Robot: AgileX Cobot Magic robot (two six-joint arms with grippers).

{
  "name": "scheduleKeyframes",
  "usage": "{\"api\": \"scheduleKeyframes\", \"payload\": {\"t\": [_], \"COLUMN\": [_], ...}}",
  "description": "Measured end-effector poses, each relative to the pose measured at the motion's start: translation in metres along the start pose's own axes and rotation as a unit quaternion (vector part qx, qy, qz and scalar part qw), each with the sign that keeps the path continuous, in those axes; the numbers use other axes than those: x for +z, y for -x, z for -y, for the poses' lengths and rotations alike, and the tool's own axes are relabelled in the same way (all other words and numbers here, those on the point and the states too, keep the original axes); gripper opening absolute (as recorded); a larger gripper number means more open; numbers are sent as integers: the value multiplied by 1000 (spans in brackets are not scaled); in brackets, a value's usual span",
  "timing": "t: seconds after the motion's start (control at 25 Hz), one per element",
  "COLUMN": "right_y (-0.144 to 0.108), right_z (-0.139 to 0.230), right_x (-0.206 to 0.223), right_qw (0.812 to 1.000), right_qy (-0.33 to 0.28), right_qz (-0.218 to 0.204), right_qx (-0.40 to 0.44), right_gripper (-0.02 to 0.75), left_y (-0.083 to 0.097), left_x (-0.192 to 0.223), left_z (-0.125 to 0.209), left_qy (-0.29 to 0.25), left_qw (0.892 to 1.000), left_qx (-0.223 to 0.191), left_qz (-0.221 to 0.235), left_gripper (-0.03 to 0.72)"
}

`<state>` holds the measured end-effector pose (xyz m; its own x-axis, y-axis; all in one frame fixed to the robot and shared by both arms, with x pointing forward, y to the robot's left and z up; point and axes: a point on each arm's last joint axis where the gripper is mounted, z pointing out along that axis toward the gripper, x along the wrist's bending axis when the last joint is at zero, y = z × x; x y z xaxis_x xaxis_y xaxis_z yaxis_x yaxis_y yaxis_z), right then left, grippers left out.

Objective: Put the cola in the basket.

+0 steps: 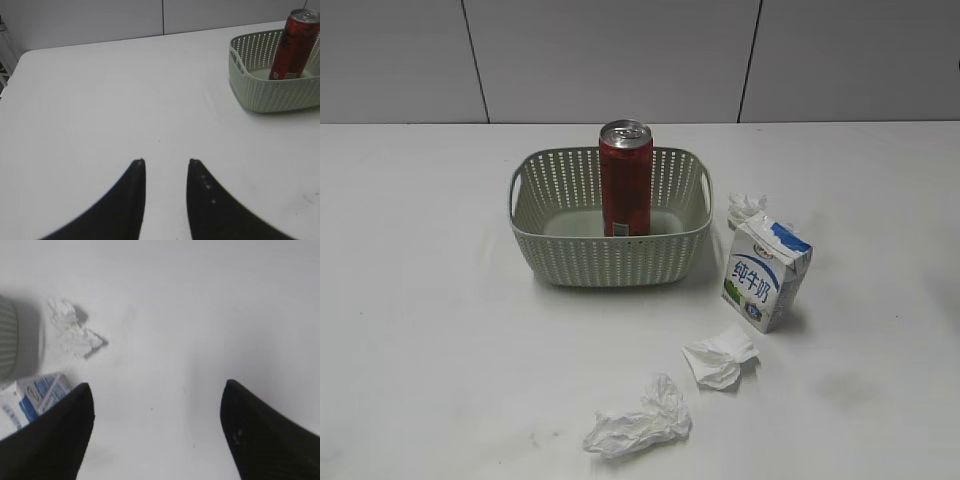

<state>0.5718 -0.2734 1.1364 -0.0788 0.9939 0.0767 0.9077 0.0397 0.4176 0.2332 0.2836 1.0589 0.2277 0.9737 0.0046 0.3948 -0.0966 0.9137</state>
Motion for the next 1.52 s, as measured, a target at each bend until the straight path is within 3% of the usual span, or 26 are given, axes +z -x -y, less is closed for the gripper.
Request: {"api": "scheduleKeyframes", "payload": {"t": [0.32, 0.6, 1.2, 1.52], "right_y": [0, 0, 0, -1], "right_z": [88, 160, 278, 306], "right_x": [-7, -15, -35, -46], "right_qw": [999, 999, 993, 979], "right_qy": [-52, -45, 116, 204], "right_qz": [1, 1, 1, -2], "right_qx": [3, 3, -6, -12], "right_gripper": [593, 592, 592, 591], "left_y": [0, 0, 0, 0], "left_x": [0, 0, 0, 0], "left_z": [0, 0, 0, 0], "left_qy": [0, 0, 0, 0], "left_qw": [1000, 1000, 1000, 1000], "left_qx": [0, 0, 0, 0], "left_qz": [0, 0, 0, 0], "left_gripper": [229, 229, 229, 229]}}
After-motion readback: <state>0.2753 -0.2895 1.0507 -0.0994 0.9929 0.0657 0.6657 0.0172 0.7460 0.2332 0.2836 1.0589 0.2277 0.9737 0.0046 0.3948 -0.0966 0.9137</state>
